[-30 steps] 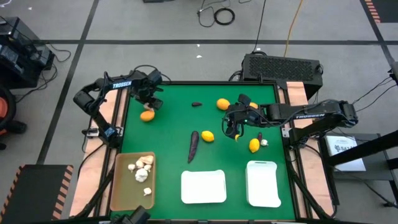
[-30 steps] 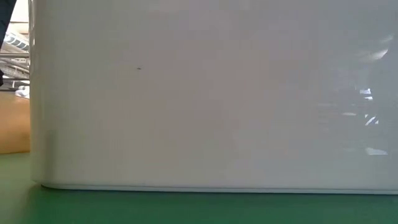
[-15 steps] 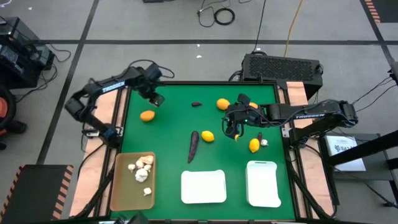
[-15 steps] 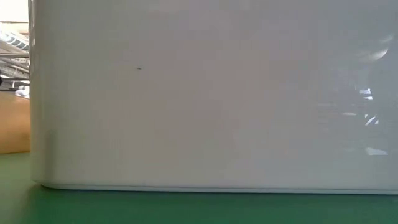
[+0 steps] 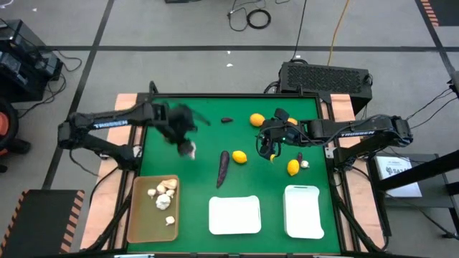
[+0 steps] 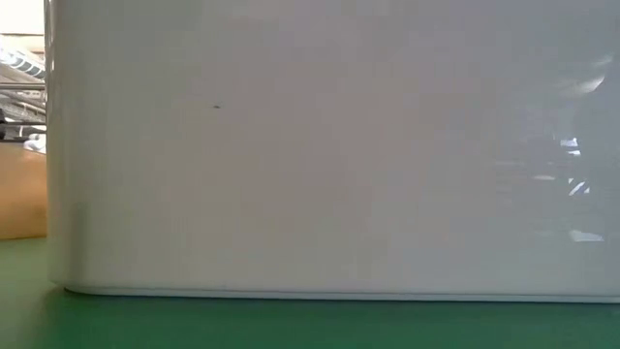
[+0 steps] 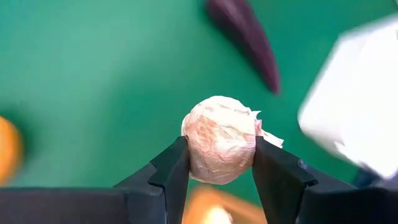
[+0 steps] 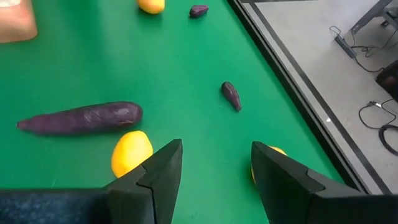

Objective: Sort produce into baskets
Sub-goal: Put the garlic into the orange bin

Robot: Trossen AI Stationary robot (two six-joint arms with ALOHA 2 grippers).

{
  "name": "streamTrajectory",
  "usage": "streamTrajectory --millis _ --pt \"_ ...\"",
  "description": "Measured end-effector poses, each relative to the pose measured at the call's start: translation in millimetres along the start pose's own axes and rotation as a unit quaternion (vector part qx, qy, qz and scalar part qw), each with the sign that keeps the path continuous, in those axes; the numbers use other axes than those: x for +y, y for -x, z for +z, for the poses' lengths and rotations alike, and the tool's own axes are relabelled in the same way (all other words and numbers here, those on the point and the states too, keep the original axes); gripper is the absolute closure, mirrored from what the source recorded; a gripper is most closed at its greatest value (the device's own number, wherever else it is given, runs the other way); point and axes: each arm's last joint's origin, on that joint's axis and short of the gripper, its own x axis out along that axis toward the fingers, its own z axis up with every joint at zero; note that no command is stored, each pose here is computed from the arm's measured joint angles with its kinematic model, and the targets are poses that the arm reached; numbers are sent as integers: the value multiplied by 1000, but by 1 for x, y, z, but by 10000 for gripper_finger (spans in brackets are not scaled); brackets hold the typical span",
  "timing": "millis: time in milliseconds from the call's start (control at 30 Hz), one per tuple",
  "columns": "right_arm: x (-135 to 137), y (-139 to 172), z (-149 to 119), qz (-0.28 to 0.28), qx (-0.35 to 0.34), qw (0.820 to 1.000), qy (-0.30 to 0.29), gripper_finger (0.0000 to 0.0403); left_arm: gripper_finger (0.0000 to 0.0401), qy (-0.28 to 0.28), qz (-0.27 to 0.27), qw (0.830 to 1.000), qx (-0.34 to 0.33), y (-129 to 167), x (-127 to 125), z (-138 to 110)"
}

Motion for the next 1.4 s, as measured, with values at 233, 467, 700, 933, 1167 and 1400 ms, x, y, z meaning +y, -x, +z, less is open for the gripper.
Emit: streamTrajectory --millis 233,467,700,933,1167,1400 --pt "0 0 0 0 0 1000 -8 220 241 -15 37 998 55 -13 -56 -52" --pt "0 0 0 0 0 1000 -18 220 241 5 50 994 100 -24 -91 -109" --pt "0 0 0 0 0 1000 -21 220 241 7 60 989 133 -24 -110 -157" --pt "0 0 0 0 -2 1000 -22 220 229 -101 83 976 172 -37 -123 -203" --pt "1 0 4 3 -19 999 -26 220 209 -111 115 972 172 -52 -127 -210" --pt "1 0 4 4 -21 999 -27 220 200 -113 133 970 167 -62 -128 -210"
